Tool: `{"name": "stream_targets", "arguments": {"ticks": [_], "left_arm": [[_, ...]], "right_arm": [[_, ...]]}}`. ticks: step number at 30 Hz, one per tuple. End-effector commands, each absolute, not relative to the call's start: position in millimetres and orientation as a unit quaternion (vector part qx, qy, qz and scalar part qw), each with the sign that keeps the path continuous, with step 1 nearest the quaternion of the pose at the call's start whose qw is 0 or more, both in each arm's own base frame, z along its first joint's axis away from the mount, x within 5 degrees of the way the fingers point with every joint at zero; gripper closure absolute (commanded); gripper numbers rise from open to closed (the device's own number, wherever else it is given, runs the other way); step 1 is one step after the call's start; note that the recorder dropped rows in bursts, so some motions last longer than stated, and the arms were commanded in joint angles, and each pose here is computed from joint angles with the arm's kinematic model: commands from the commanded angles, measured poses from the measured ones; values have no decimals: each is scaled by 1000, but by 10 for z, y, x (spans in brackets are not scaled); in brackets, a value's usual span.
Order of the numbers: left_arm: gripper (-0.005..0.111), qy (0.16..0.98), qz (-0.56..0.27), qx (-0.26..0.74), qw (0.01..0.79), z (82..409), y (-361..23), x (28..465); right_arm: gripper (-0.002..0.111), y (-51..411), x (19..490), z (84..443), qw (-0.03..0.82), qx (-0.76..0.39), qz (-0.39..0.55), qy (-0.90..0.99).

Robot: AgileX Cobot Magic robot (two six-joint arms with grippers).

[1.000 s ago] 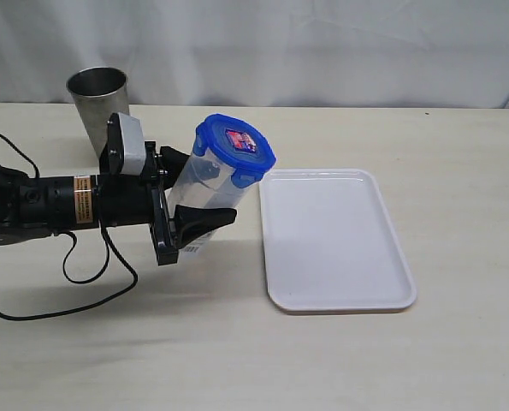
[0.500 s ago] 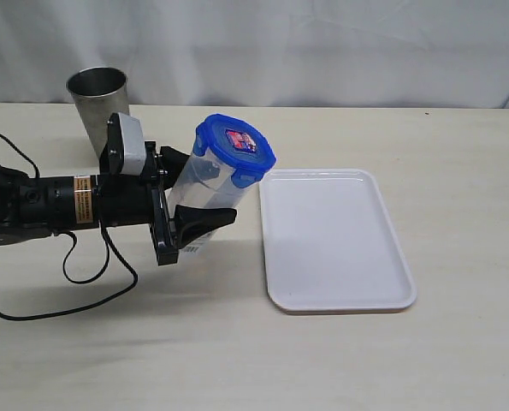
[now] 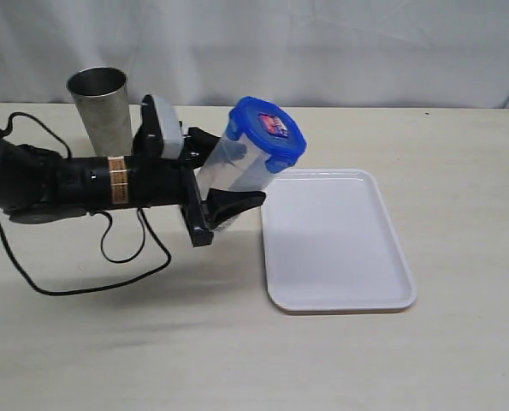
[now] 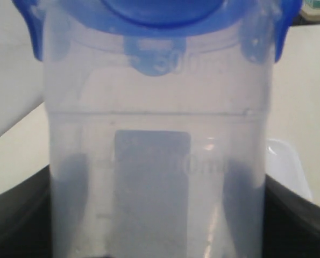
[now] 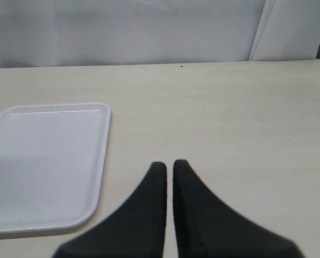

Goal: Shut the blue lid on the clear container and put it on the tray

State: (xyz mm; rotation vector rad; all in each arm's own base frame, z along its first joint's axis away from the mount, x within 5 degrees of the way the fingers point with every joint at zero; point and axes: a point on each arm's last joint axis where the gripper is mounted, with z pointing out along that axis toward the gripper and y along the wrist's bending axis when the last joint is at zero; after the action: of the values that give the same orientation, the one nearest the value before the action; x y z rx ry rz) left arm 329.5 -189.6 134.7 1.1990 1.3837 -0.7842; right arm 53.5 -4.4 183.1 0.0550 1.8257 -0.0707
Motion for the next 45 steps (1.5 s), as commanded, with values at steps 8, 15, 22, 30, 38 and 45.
{"name": "stream_targets", "arguments": {"ticks": [8,15,22,30,38,45], "left_arm": [[107,568,-121,613,535,1619,-2482,3604],[107,491,23,709,506,1666,-2706,3615],[107,396,111,779,473,1636,-2752,3579],[107,226,211,850,427,1619,-2791,3543],[107,114,245,875,403,1610,-2963,3394],[107,33,271,884,379,1601,-3097,3268]], "right_arm": [[104,-46,532,1820,609,28,-30,792],[104,-46,532,1820,609,28,-30,792],[104,-46,532,1820,609,28,-30,792],[104,-46,532,1820,609,28,-30,792],[104,-46,532,1820,609,28,-30,792],[104,-46,532,1820,609,28,-30,792]]}}
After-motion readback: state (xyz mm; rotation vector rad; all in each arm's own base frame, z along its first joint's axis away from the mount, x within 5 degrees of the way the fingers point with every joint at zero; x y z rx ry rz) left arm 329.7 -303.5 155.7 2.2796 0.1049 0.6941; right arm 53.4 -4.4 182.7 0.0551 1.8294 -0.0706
